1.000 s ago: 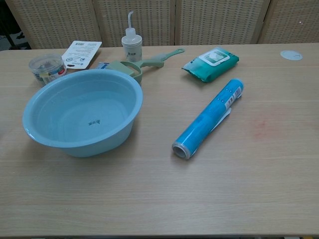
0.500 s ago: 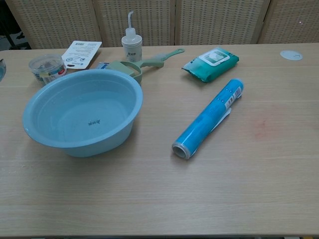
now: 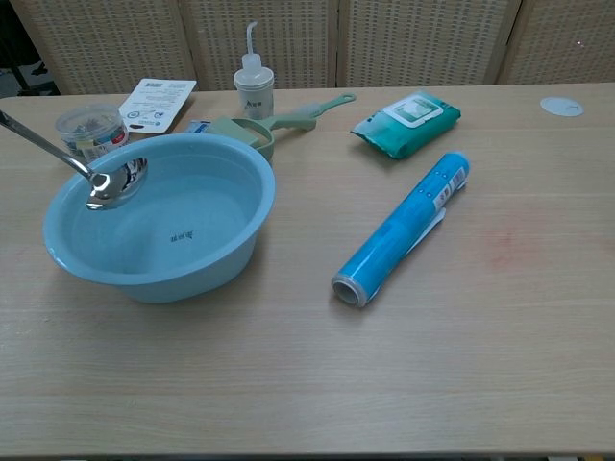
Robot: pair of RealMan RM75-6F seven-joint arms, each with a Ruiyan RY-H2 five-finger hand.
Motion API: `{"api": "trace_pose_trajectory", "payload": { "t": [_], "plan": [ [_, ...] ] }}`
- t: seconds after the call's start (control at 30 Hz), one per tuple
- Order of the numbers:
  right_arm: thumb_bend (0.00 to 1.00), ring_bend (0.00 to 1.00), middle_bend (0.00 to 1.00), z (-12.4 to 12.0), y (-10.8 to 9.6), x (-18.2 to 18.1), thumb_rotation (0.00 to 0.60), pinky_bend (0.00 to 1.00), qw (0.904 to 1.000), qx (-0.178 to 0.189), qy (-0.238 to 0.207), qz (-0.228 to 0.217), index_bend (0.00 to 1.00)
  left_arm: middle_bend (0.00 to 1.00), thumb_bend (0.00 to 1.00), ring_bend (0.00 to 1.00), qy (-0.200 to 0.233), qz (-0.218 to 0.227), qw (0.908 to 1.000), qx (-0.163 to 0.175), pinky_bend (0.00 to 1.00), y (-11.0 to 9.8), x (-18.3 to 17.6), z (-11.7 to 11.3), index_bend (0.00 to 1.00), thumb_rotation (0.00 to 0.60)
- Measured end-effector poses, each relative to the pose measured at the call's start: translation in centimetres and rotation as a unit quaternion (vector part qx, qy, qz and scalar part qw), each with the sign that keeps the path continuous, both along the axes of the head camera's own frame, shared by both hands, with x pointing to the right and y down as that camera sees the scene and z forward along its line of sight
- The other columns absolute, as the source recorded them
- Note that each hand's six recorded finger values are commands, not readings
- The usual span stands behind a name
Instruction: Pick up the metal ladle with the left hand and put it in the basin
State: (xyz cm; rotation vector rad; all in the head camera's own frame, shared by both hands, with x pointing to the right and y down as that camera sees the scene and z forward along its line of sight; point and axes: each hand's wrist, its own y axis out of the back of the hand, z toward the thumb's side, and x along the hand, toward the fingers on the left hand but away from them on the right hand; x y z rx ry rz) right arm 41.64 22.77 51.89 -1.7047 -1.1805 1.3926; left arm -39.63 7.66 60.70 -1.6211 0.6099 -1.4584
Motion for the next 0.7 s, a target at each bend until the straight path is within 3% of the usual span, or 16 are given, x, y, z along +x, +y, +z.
{"api": "trace_pose_trajectory", "payload": {
  "t": [0.33,0.7],
  "plan": [
    [0.0,0.0,0.0,0.0,-0.3,0.4,0.6,0.0,1.0,0.0,-0.002,0.01,0.0,0.95,0.61,0.88,-0.03,0.012,0.9983,-0.049,0.96,-1.0,4.8,4.5,0.86,0.6],
    [0.0,0.0,0.0,0.0,-0.5,0.7,0.6,0.0,0.9999,-0.001,-0.004,0.014,0.0,0.95,0.61,0.88,-0.068,0.042,0.9942,-0.072,0.96,-1.3,9.1,7.0,0.86,0.6]
  ]
}}
